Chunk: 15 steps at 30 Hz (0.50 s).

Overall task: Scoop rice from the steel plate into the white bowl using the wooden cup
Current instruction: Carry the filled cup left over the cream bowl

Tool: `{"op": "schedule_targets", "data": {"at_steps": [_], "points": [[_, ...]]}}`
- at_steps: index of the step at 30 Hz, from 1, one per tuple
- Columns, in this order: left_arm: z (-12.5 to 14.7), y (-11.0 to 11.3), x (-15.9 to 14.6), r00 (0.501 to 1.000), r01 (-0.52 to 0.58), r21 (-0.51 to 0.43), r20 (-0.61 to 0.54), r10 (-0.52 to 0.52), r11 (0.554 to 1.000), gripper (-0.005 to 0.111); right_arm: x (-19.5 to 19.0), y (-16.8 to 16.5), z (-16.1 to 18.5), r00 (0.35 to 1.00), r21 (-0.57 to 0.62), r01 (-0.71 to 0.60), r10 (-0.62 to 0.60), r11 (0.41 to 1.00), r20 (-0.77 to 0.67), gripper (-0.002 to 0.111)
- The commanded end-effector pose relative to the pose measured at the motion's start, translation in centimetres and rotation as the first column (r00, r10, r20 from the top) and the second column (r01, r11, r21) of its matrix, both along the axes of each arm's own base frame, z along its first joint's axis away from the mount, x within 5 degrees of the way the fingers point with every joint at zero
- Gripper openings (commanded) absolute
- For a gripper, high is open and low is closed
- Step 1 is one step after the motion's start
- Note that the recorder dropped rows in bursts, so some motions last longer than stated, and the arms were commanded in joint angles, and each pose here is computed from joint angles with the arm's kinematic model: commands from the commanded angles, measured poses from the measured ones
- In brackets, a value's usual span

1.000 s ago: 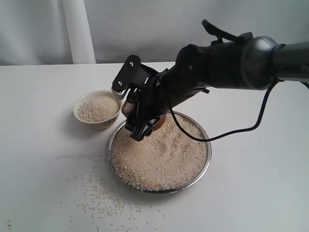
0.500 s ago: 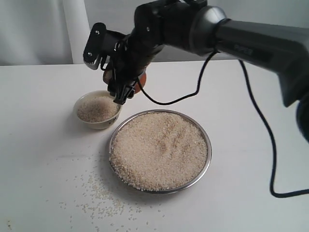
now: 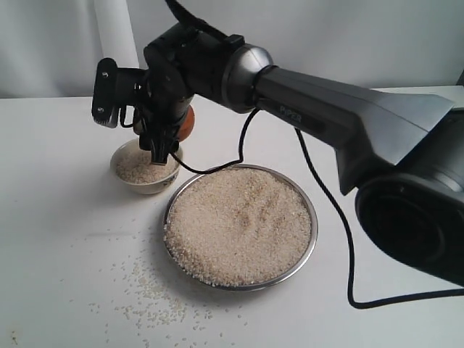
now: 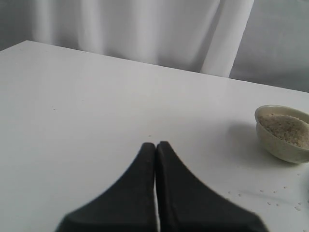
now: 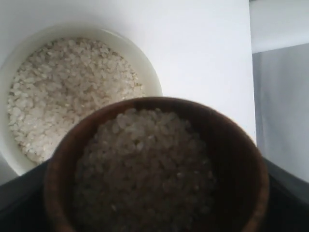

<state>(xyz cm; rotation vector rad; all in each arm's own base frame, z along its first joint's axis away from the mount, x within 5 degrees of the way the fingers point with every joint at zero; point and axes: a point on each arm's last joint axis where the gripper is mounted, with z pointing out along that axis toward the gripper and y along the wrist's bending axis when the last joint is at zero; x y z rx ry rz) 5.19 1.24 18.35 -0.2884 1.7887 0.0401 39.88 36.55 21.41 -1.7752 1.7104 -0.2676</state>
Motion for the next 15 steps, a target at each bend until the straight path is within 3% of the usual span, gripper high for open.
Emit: {"op": "schedule_targets", "data": {"at_steps": [1, 15], "points": [[0.0, 0.0, 0.1, 1.0, 0.002, -0.006, -0.001, -0.002, 1.0, 0.0, 0.2, 0.6, 0.4, 0.995, -0.017, -0.032, 0.033, 0.999, 0.095, 0.0], [0.0, 0.0, 0.1, 1.0, 0.002, -0.006, -0.001, -0.002, 1.0, 0.0, 0.9, 1.8, 0.7, 0.962, 0.032, -0.111, 0.099, 0.993, 0.254, 0.0]]}}
